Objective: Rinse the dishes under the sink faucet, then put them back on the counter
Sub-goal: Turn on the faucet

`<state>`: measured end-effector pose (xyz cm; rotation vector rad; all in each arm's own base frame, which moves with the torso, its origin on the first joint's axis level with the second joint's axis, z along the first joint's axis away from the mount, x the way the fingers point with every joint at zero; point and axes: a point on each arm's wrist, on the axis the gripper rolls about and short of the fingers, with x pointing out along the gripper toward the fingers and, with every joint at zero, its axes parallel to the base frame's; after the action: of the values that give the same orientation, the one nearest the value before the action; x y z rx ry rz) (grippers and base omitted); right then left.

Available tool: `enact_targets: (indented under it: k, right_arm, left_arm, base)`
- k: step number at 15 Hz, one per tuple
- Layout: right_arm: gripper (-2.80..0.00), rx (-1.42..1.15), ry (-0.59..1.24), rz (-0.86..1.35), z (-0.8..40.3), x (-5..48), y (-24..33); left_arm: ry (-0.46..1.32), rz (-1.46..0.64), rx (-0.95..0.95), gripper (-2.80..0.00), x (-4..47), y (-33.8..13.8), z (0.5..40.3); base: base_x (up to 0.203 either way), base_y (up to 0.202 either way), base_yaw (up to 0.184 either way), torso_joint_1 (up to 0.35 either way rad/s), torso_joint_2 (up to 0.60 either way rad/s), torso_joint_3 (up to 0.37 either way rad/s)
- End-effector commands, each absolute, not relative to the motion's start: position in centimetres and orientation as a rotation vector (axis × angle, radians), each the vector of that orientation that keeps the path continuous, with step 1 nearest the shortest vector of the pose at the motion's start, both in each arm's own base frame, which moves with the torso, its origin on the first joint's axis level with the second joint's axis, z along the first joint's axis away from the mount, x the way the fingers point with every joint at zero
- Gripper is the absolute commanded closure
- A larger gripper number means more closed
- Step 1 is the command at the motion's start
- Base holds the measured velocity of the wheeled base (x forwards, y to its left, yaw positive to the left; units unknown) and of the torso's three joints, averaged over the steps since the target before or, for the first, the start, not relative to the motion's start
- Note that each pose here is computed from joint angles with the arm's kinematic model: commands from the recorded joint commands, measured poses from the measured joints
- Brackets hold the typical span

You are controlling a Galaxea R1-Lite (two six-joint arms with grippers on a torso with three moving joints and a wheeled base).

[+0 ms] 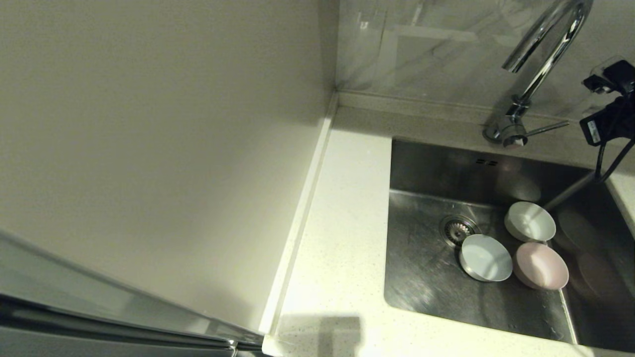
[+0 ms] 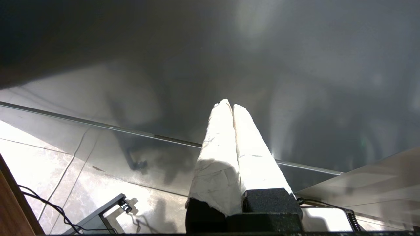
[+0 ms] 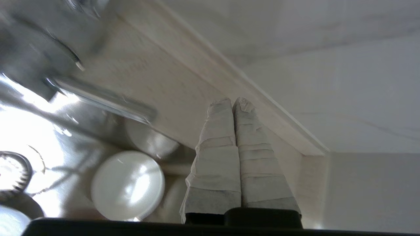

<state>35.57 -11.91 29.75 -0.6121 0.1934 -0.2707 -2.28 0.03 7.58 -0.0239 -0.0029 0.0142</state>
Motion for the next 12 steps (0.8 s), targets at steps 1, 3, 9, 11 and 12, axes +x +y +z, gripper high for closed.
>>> enact_targets:
  k: [1,3,9,11,12]
  right_arm:
    - [0.00,-0.568,0.180,-0.245,29.5,36.0,-11.1]
    - [0.00,-0.500,0.152,-0.209,29.7,36.4,-9.6]
    - [0.00,-0.463,0.138,-0.129,29.5,36.7,-7.9]
    - [0.00,-0.462,0.143,-0.114,29.1,37.0,-7.5]
    - [0.00,-0.462,0.139,-0.112,29.0,37.4,-7.4]
  left_arm:
    - [-0.006,0.015,-0.025,0.00,-2.3,0.0,7.6]
    - [-0.006,0.015,-0.025,0.00,-2.3,0.0,7.6]
    - [-0.006,0.015,-0.025,0.00,-2.3,0.0,7.6]
    - [-0.007,0.015,-0.025,0.00,-2.3,0.0,7.6]
    - [-0.006,0.015,-0.025,0.00,-2.3,0.0,7.6]
  base:
    - [0.000,0.000,0.000,0.000,0.00,0.000]
    - [0.000,0.000,0.000,0.000,0.00,0.000]
    - [0.000,0.000,0.000,0.000,0.00,0.000]
    - [0.000,0.000,0.000,0.000,0.00,0.000]
    - [0.000,0.000,0.000,0.000,0.00,0.000]
